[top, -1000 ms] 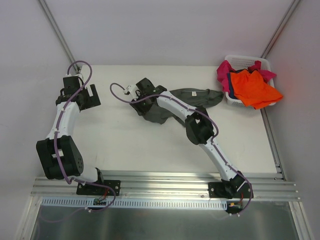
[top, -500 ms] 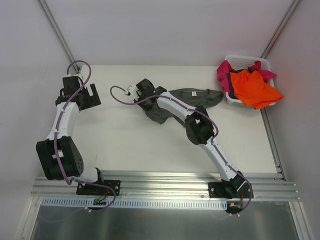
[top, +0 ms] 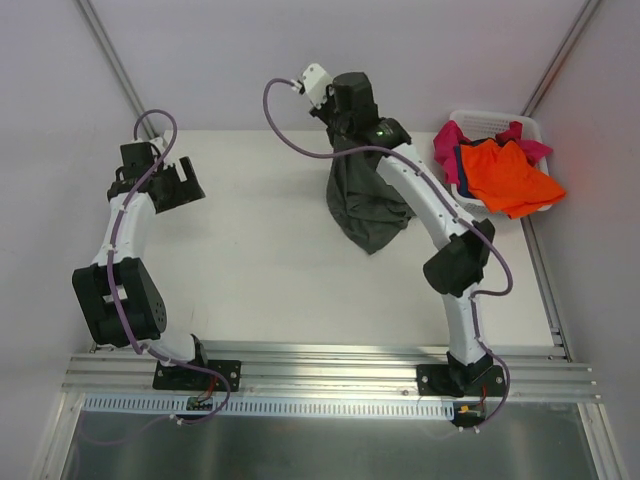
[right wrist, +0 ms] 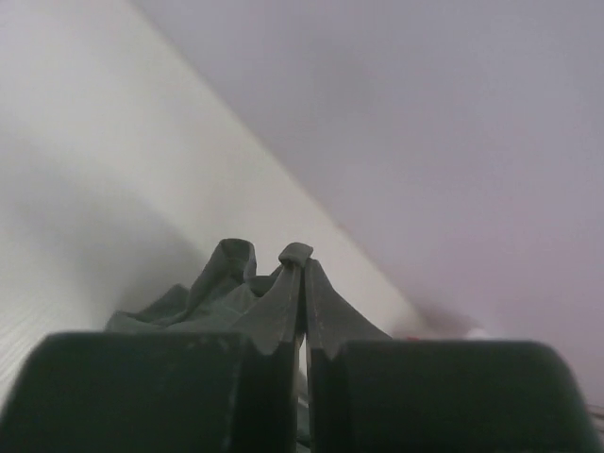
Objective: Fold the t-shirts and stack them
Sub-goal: Flatten out the tshirt
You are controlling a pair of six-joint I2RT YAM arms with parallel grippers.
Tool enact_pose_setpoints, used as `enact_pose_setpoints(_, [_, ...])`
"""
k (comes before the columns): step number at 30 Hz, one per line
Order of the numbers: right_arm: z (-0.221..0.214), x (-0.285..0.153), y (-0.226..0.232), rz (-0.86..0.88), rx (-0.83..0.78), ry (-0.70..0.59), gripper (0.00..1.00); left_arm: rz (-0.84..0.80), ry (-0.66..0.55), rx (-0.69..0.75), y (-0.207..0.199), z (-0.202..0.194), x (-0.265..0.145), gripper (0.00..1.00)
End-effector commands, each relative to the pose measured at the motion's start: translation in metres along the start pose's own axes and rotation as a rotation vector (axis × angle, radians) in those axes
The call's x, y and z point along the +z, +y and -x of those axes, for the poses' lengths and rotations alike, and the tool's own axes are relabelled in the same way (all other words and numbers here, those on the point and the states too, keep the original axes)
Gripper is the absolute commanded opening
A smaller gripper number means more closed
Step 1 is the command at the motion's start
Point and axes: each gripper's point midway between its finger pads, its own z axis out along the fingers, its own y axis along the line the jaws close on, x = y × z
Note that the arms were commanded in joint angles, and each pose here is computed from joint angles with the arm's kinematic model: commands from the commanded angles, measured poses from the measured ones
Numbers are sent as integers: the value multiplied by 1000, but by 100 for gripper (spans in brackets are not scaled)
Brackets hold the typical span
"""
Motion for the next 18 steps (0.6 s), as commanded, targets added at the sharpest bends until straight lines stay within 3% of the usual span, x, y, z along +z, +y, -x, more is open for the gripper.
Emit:
enact_pose_setpoints(1, [84,-85,-91,-266,-31,-206,1,-134,-18,10,-27,18,-9,84])
enact_pose_setpoints(8, [141,-188,-165,-473,-37,-382,0,-165,-63,169,-59,31,-18,83])
enact_pose_setpoints(18, [218,-273,-150,-501,-106,-645,0,-211,-133,207,-80,20,-63,86])
